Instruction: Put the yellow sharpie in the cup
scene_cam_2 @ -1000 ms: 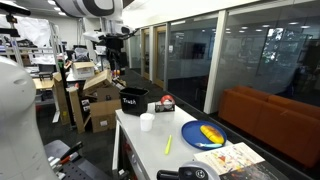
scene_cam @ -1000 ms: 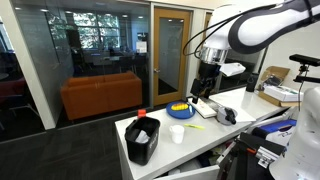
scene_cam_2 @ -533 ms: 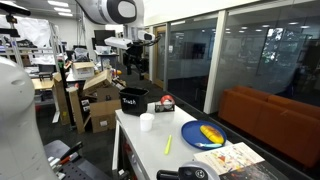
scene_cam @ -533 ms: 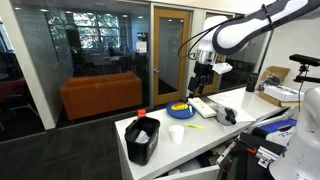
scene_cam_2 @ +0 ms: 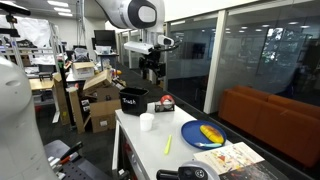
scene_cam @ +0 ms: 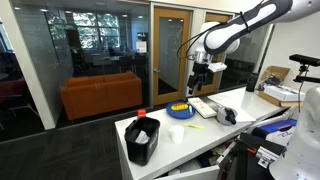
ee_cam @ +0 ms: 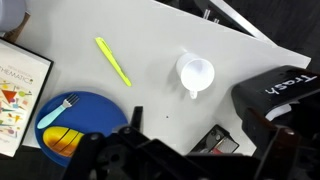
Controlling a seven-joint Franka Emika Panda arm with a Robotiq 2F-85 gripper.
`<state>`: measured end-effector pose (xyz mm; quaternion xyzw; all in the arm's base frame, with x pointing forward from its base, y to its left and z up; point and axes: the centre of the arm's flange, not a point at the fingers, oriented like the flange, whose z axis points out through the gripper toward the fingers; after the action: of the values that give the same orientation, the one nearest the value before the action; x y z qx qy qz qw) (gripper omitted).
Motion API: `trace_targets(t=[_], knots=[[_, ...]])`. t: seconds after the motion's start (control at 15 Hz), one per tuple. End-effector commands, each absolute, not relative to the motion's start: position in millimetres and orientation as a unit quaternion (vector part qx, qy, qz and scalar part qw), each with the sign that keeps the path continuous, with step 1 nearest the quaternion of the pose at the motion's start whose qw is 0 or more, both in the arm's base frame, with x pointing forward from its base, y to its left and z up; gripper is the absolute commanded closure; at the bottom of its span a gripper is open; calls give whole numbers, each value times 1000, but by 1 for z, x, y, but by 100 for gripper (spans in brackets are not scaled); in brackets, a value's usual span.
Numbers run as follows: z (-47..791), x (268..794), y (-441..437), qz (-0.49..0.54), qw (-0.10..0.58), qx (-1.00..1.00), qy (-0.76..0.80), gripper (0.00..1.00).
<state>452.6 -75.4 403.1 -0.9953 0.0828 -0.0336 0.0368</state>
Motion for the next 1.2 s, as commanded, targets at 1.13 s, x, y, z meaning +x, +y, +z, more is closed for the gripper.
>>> trace_targets(t=[1.13], knots=[[322,489,-98,-69,1,-992,108,0]])
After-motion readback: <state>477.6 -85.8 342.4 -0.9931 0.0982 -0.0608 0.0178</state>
